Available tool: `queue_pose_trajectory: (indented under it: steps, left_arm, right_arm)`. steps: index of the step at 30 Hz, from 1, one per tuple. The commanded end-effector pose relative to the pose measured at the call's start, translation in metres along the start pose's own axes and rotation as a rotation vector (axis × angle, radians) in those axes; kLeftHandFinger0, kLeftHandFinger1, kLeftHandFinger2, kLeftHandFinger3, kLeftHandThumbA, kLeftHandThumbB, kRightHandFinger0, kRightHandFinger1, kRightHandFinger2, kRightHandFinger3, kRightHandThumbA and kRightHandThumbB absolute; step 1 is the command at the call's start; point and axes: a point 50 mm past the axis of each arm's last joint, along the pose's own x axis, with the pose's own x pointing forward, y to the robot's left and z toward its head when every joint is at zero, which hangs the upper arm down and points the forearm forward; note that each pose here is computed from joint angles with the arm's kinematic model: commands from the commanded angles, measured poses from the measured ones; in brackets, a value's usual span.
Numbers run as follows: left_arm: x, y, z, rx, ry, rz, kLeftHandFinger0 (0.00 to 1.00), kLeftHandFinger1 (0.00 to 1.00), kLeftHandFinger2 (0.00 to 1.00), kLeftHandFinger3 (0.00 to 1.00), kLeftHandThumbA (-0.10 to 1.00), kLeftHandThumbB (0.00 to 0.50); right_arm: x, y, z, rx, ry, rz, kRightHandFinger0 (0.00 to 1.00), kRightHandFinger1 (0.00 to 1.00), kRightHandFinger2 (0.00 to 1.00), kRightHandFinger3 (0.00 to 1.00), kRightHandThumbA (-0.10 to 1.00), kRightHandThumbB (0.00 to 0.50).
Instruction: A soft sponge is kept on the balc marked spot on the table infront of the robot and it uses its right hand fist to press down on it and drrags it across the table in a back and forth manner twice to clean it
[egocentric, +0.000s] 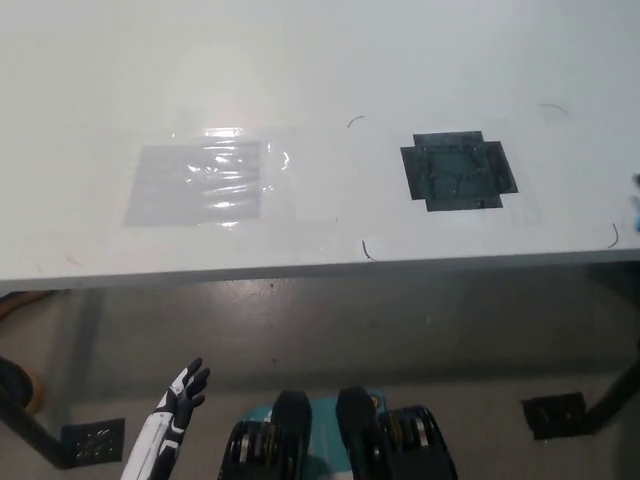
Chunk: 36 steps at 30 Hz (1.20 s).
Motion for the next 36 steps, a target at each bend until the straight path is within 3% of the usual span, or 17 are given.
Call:
queue_pose_trajectory:
  steps: [1,3,6,11,12,18,19,20,24,25,26,27,28,31,34,35,36]
  left_arm:
    - [0.003,0.004,0.007,0.024,-0.039,-0.012,1.0,1.0,1.0,1.0,1.0,0.165]
    - [0.002,0.004,0.007,0.025,-0.036,-0.011,1.0,1.0,1.0,1.0,1.0,0.169]
    - [-0.001,0.002,0.005,0.022,-0.035,-0.01,1.0,1.0,1.0,1.0,1.0,0.166]
    - [-0.001,0.001,0.005,0.028,-0.036,-0.01,1.0,1.0,1.0,1.0,1.0,0.176]
    - [-0.001,0.001,0.005,0.026,-0.035,-0.013,1.0,1.0,1.0,1.0,1.0,0.178]
    - [-0.003,0.002,0.007,0.026,-0.041,-0.012,1.0,1.0,1.0,1.0,1.0,0.171]
    - [-0.003,0.003,0.007,0.028,-0.039,-0.011,1.0,1.0,1.0,1.0,1.0,0.174]
    - [-0.003,0.004,0.007,0.029,-0.044,-0.011,1.0,1.0,1.0,1.0,1.0,0.173]
    - [-0.002,0.004,0.006,0.026,-0.04,-0.015,1.0,1.0,1.0,1.0,1.0,0.195]
    - [-0.002,0.004,0.006,0.026,-0.04,-0.016,1.0,1.0,1.0,1.0,1.0,0.19]
    - [-0.002,0.004,0.006,0.029,-0.042,-0.018,1.0,1.0,1.0,1.0,1.0,0.19]
    - [-0.001,0.005,0.006,0.03,-0.044,-0.018,1.0,1.0,1.0,1.0,1.0,0.186]
    - [-0.001,0.005,0.006,0.028,-0.044,-0.018,1.0,1.0,1.0,1.0,1.0,0.184]
    - [-0.001,0.006,0.006,0.035,-0.044,-0.021,1.0,1.0,1.0,1.0,1.0,0.184]
    - [0.001,0.007,0.006,0.04,-0.042,-0.02,1.0,1.0,1.0,1.0,1.0,0.184]
    - [0.001,0.006,0.006,0.039,-0.042,-0.02,1.0,1.0,1.0,1.0,1.0,0.184]
    - [0.005,0.006,0.006,0.038,-0.044,-0.024,1.0,1.0,1.0,1.0,1.0,0.183]
  right_arm:
    - [-0.031,0.089,-0.034,-0.006,0.156,0.167,0.0,0.0,0.32,0.34,1.0,0.113]
    - [-0.035,0.111,-0.031,-0.006,0.149,0.204,0.0,0.0,0.29,0.26,1.0,0.111]
    - [-0.05,0.154,-0.029,-0.005,0.143,0.285,0.0,0.0,0.3,0.26,1.0,0.099]
    - [-0.062,0.179,-0.031,-0.019,0.137,0.349,0.0,0.0,0.31,0.24,1.0,0.071]
    - [-0.064,0.184,-0.032,-0.004,0.147,0.358,0.0,0.06,0.36,0.26,1.0,0.078]
    - [-0.065,0.182,-0.034,-0.046,0.135,0.363,0.0,0.15,0.43,0.31,1.0,0.09]
    - [-0.063,0.177,-0.035,-0.054,0.139,0.36,0.0,0.08,0.4,0.29,1.0,0.048]
    - [-0.061,0.171,-0.036,-0.051,0.149,0.343,0.0,0.01,0.35,0.27,1.0,0.041]
    - [-0.056,0.154,-0.038,-0.067,0.133,0.284,0.0,0.01,0.34,0.26,1.0,0.077]
    - [-0.053,0.144,-0.038,-0.097,0.094,0.248,0.15,0.14,0.41,0.4,1.0,0.141]
    - [-0.051,0.141,-0.036,-0.086,0.084,0.246,0.31,0.32,0.56,0.58,1.0,0.19]
    - [-0.048,0.14,-0.031,-0.035,0.074,0.265,0.68,0.75,0.98,1.0,1.0,0.255]
    - [-0.043,0.139,-0.021,0.043,0.045,0.312,1.0,1.0,1.0,1.0,1.0,0.301]
    - [-0.029,0.143,0.023,0.08,-0.137,0.406,1.0,1.0,1.0,1.0,1.0,0.325]
    - [-0.035,0.148,0.111,0.155,-0.417,0.508,1.0,1.0,1.0,1.0,1.0,0.271]
    - [-0.043,0.148,0.136,0.176,-0.482,0.53,1.0,1.0,1.0,1.0,1.0,0.27]
    - [-0.059,0.145,0.181,0.215,-0.613,0.561,1.0,1.0,1.0,1.0,1.0,0.307]
